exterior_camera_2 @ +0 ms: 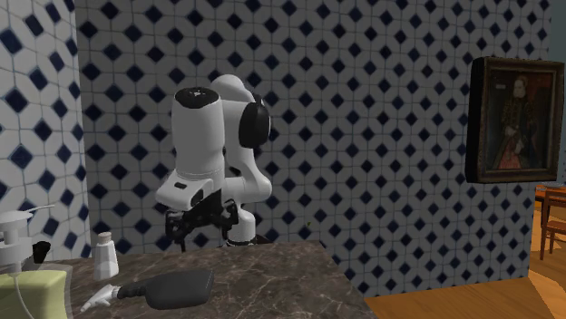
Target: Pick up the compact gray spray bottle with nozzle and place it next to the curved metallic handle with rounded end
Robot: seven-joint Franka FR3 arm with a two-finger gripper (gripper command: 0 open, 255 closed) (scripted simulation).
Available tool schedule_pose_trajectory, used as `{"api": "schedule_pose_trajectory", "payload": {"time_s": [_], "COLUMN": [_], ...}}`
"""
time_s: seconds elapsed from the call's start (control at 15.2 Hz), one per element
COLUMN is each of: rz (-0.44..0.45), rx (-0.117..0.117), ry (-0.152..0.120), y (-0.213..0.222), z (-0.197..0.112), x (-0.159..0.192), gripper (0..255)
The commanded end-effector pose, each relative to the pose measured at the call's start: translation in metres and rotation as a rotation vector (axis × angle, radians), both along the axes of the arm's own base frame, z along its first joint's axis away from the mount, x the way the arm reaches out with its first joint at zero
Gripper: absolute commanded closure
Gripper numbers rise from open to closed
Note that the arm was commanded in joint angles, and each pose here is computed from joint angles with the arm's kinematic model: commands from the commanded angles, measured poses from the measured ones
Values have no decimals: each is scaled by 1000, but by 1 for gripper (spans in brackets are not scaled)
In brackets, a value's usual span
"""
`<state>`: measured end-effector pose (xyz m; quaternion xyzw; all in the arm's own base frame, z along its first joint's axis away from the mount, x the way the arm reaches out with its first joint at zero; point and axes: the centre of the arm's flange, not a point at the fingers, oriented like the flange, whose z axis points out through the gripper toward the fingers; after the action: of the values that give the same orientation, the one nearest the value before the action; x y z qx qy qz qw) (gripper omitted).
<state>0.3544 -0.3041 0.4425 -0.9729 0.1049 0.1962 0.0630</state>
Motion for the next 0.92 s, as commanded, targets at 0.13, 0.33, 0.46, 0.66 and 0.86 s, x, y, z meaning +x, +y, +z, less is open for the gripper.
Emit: {"api": "schedule_pose_trajectory", "payload": {"time_s": [0.13, 0.33, 0.46, 0.66, 0.86], "rz": [336, 575, 735, 915, 915], "rx": [30, 51, 65, 81, 81], "ry": [-162, -281, -360, -451, -451], "y": [-15, -40, -61, -89, -88], "z": [-8, -20, -30, -43, -59], "x": [-56, -92, -112, -128, -128], "gripper": [0, 0, 0, 0, 0]}}
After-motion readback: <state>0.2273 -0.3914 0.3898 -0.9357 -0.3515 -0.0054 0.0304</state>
